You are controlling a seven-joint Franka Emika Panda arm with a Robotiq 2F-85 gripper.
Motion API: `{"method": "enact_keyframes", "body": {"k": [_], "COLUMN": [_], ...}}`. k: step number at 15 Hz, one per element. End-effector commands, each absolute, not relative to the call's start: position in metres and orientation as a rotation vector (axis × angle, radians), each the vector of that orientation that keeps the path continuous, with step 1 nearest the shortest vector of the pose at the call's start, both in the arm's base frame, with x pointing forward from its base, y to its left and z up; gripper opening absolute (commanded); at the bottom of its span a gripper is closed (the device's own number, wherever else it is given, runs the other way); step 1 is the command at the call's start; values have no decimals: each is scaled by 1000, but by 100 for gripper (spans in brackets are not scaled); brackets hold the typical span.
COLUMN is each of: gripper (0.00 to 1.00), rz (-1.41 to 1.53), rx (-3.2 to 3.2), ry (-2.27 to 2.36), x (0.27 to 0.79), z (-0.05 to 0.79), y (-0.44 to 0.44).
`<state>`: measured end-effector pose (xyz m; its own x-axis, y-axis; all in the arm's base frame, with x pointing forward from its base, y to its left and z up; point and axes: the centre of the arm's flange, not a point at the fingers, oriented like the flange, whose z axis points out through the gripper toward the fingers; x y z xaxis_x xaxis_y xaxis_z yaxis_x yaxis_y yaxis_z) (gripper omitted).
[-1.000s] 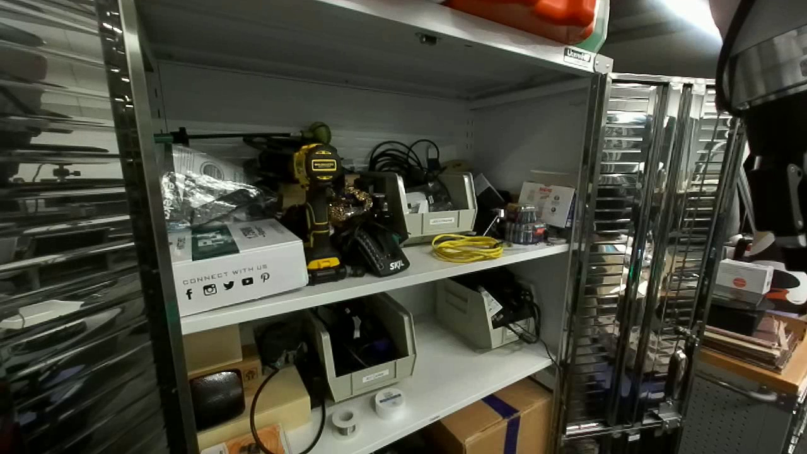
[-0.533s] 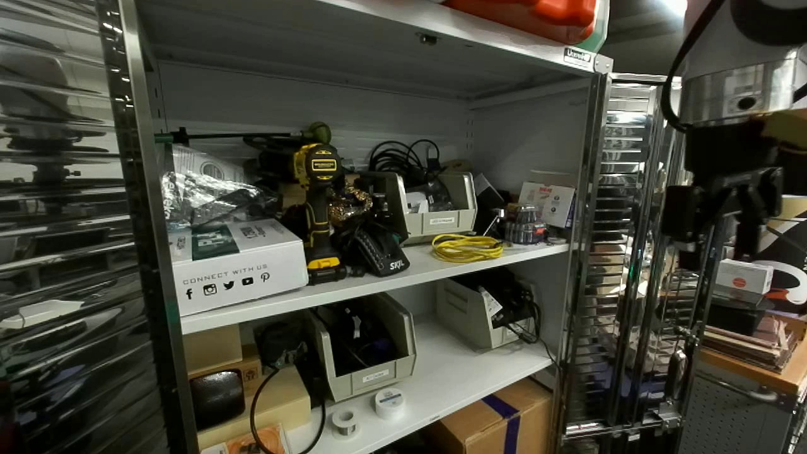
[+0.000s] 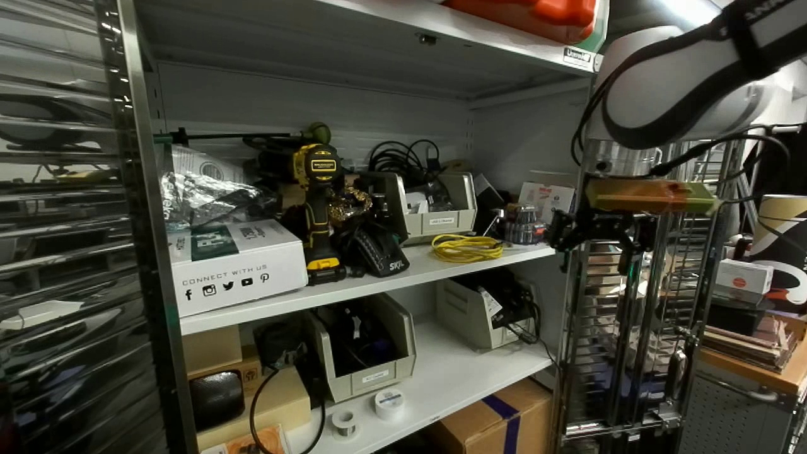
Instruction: Pick up the yellow cable and put it in the box.
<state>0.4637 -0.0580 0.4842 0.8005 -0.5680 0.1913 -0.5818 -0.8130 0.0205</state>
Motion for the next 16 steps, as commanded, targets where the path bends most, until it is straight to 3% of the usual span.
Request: {"method": "enact_keyframes", "body": {"k": [1,8,16], "gripper": [100,100,100], "rz": [313,486,428], "rx": [2859,2677,2551], "ry": [-1225,-1738,-1900], "x": [545,624,657], "z": [510,536,506], "y": [-46,-29,-33]}}
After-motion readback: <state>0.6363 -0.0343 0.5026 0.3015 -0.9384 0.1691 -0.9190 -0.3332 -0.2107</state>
